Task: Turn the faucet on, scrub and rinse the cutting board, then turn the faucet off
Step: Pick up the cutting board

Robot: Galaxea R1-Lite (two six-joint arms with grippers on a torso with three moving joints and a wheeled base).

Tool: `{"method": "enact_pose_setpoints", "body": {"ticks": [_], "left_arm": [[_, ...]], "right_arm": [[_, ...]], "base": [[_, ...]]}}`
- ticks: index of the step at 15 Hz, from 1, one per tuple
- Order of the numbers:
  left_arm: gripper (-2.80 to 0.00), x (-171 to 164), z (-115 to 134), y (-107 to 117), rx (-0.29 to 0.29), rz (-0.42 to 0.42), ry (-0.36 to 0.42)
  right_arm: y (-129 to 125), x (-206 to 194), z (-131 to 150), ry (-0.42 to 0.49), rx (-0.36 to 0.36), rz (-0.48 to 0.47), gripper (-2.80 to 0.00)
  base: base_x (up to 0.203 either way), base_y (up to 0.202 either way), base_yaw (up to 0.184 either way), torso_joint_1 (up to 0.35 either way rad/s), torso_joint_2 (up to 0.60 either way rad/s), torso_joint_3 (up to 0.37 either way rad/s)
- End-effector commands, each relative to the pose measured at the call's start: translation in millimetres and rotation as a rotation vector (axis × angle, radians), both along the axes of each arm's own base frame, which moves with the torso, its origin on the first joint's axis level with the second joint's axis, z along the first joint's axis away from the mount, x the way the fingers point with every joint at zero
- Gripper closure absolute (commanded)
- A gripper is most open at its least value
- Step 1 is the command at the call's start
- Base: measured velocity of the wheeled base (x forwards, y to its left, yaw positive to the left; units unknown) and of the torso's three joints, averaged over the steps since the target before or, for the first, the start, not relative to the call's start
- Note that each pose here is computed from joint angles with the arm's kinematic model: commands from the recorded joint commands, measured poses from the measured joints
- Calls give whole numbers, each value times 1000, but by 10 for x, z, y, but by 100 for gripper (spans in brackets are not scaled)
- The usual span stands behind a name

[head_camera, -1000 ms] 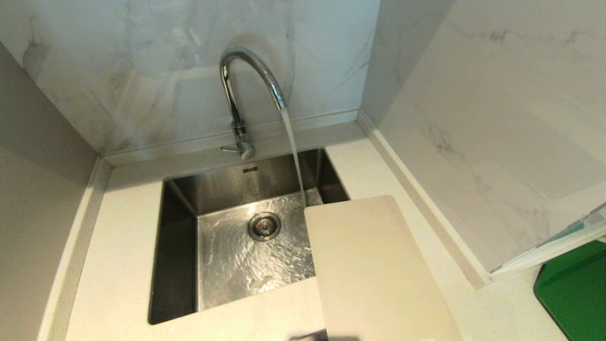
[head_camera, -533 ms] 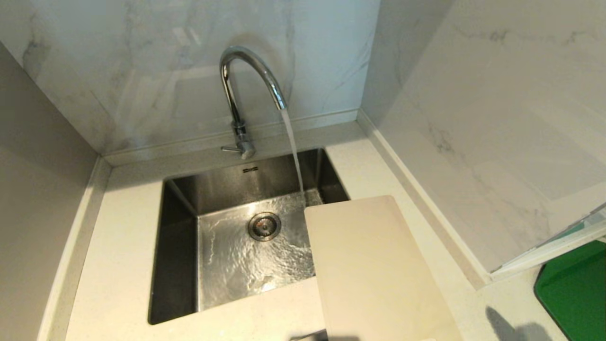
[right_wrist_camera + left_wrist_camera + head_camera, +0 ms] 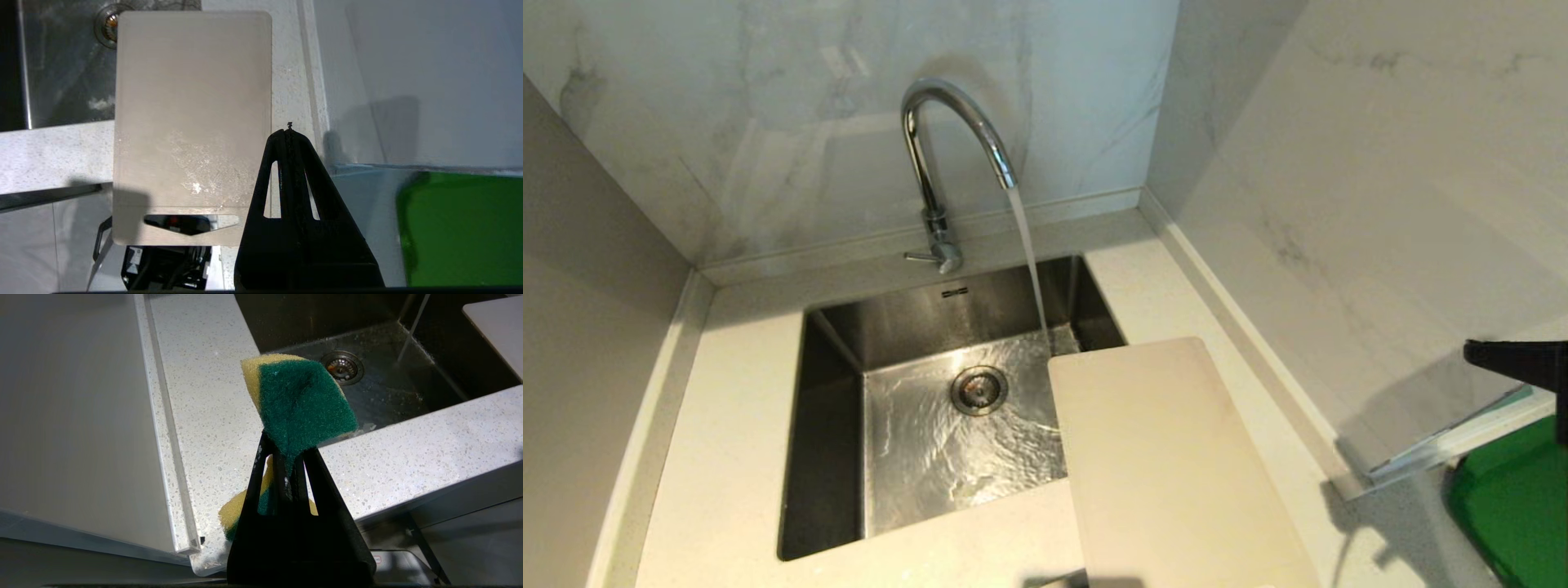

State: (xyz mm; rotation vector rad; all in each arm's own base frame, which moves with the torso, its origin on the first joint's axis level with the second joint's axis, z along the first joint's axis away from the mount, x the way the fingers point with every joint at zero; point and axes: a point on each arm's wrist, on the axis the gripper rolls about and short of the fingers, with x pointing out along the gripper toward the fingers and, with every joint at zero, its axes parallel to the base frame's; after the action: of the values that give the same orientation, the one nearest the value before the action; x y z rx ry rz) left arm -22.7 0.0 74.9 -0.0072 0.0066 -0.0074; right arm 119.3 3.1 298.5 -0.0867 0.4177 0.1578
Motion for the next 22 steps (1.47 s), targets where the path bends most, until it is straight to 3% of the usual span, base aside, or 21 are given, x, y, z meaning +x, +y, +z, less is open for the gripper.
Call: {"method": "enact_pose_setpoints", "body": {"ticks": [1,3,5,10,13,16,22], "left_arm": [[0,0,-2,0,0,0,3],[0,1,-1,0,0,0,2],[0,1,0,0,0,0,1],[0,1,0,0,0,-1,1],[0,1,0,0,0,0,1],[0,1,0,0,0,0,1],[0,1,0,0,0,0,1]], "right_arm": [[-2,119,-134,74,-7,0,0],[36,44,-145,88,-75,24,0],[33,-38,-125,89,-153,-14,0],[67,-292,-367,117,-117,74,0],[104,-302,-373,113,-108,202,0],[154,-199,-491,171,-126,296,0],[327,-88,-818,294,-245,508,0]], "base": [[0,0,0,0,0,0],[0,0,0,0,0,0],[0,0,0,0,0,0],[0,0,0,0,0,0],[0,0,0,0,0,0],[0,0,0,0,0,0],[0,0,0,0,0,0]]}}
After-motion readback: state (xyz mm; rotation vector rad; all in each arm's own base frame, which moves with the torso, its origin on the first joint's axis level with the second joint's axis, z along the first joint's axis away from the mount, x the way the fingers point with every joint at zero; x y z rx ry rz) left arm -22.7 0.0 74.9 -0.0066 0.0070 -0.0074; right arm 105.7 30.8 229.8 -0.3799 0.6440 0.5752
